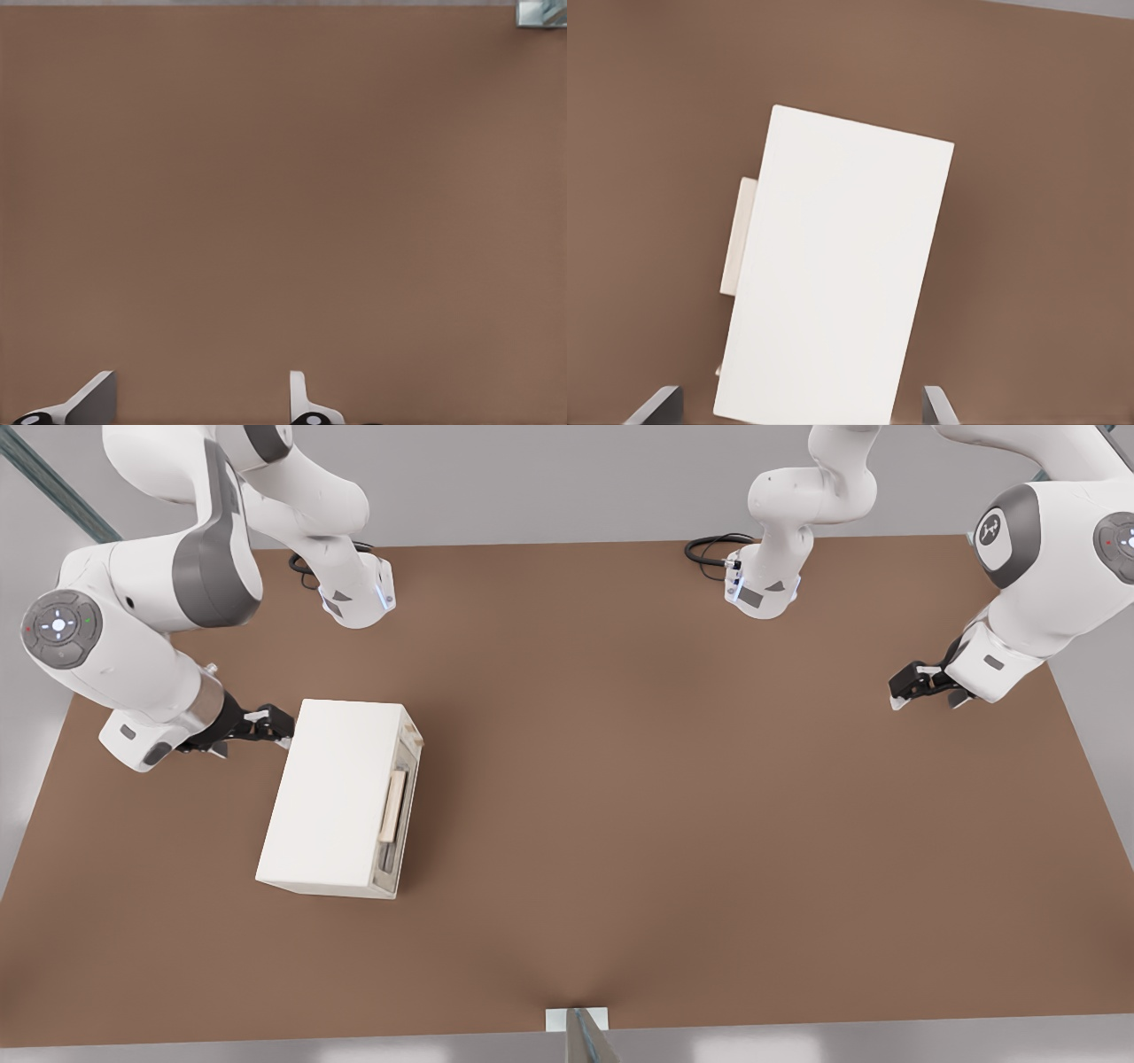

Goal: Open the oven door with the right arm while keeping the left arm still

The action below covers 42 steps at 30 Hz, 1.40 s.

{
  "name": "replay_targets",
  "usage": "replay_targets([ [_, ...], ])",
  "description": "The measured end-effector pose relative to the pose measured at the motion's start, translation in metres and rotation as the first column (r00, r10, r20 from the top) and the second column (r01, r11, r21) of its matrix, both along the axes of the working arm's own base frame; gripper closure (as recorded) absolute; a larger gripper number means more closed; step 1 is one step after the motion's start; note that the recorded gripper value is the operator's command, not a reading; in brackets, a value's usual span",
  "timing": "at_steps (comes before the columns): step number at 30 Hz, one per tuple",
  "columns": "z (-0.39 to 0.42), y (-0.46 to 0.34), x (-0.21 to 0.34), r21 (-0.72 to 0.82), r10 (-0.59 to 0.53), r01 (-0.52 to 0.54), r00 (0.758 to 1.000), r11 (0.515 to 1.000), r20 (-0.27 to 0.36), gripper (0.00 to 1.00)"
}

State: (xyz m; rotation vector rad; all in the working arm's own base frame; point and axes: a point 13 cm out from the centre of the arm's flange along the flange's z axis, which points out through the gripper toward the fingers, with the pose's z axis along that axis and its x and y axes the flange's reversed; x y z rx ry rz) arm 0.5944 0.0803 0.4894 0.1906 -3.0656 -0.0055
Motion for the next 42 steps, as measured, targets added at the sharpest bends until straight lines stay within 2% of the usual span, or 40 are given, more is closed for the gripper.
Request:
replay_targets([
  [3, -0.010, -0.001, 0.002, -0.014, 0.001, -0.002, 1.000, 1.000, -0.019, 0.00],
  [4, -0.021, -0.006, 0.006, -0.048, 0.014, -0.015, 0.999, 0.999, -0.033, 1.00],
  [5, -0.038, -0.005, 0.009, -0.117, 0.053, -0.060, 0.997, 0.991, -0.058, 1.00],
  [7, -0.101, 0.043, 0.008, -0.276, 0.180, -0.223, 0.968, 0.935, -0.172, 1.00],
  [9, -0.154, 0.102, -0.009, -0.411, 0.268, -0.369, 0.921, 0.834, -0.282, 1.00],
  [10, -0.166, 0.126, -0.013, -0.473, 0.284, -0.401, 0.911, 0.785, -0.300, 1.00],
  [12, -0.174, 0.157, -0.012, -0.599, 0.271, -0.397, 0.917, 0.696, -0.293, 1.00],
  [14, -0.169, 0.161, -0.010, -0.698, 0.230, -0.351, 0.936, 0.624, -0.265, 1.00],
  [19, -0.194, 0.159, -0.006, -0.803, 0.150, -0.263, 0.965, 0.535, -0.216, 1.00],
  [22, -0.208, 0.165, -0.008, -0.827, 0.132, -0.222, 0.975, 0.517, -0.179, 1.00],
  [28, -0.231, 0.154, 0.002, -0.847, 0.086, -0.139, 0.990, 0.513, -0.110, 1.00],
  [42, -0.257, 0.147, 0.010, -0.858, 0.042, -0.033, 0.999, 0.513, -0.013, 1.00],
])
